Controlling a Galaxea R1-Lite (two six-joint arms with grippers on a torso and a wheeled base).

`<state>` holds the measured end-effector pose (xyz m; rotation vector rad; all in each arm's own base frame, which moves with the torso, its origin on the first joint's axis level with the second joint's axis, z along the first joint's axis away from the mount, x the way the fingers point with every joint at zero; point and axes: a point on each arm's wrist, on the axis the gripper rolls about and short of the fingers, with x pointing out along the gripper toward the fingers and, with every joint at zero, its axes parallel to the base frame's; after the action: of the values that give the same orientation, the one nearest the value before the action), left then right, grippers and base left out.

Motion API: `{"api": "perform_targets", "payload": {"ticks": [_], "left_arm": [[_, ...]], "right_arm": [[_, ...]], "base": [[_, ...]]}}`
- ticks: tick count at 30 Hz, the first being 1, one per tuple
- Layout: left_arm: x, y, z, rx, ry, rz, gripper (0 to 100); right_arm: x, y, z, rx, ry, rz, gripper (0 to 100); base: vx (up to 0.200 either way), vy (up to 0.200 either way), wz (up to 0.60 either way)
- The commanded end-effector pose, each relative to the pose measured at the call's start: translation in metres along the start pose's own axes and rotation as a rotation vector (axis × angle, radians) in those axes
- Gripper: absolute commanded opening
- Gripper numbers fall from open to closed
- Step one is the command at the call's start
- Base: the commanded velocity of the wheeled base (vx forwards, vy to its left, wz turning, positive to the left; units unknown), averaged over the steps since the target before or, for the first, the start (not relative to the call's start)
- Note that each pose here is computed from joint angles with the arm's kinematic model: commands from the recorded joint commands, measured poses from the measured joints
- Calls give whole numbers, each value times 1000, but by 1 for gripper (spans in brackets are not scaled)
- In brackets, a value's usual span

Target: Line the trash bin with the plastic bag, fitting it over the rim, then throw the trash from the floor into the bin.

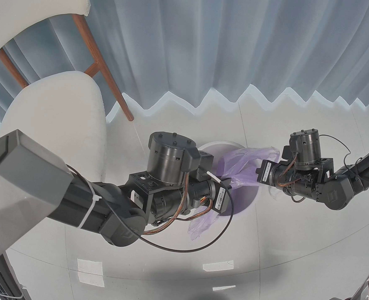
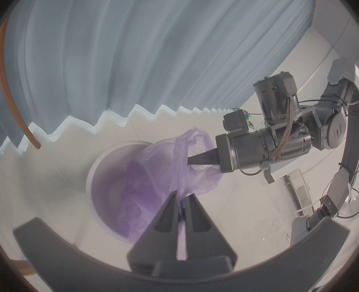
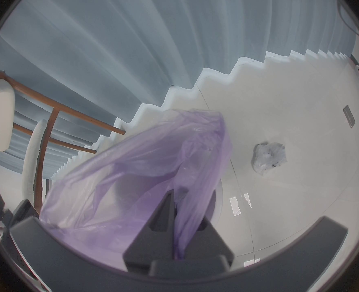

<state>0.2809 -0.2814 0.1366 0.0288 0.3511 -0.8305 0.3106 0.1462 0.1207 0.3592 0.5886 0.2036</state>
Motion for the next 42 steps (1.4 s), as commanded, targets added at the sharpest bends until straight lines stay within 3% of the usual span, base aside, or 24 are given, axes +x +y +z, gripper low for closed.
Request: {"api": "perform_targets", "payload": {"ticks": [1, 5, 10, 17, 22, 31, 37, 42], "left_arm": [[-3, -2, -7, 0, 23, -3, 100], [-12, -5, -10, -3, 40, -10, 100], [-48, -2, -14, -71, 63, 8, 100], [-83, 29, -18, -112, 60, 95, 100], [-88, 52, -20, -142, 63, 137, 100], [-54, 62, -43, -140, 39, 58, 100], [-56, 59, -70, -138, 74, -65, 100], [-65, 65, -81, -140, 70, -46, 100]], "right_arm": [[2, 2, 3, 0, -12, 7, 0], [-1, 1, 8, 4, -27, 8, 0], [-14, -10, 5, 19, -6, 18, 0], [-27, -16, -4, -1, 13, 121, 0], [-27, -18, -6, -30, -4, 145, 0], [-33, -16, -5, -30, -13, 150, 0], [-30, -20, -5, -24, -12, 139, 0], [-28, -21, -5, -20, -10, 133, 0]], "base": [[0, 0, 0], [0, 0, 0], [0, 0, 0], [0, 0, 0], [0, 0, 0], [0, 0, 0], [0, 0, 0], [0, 0, 0]]}}
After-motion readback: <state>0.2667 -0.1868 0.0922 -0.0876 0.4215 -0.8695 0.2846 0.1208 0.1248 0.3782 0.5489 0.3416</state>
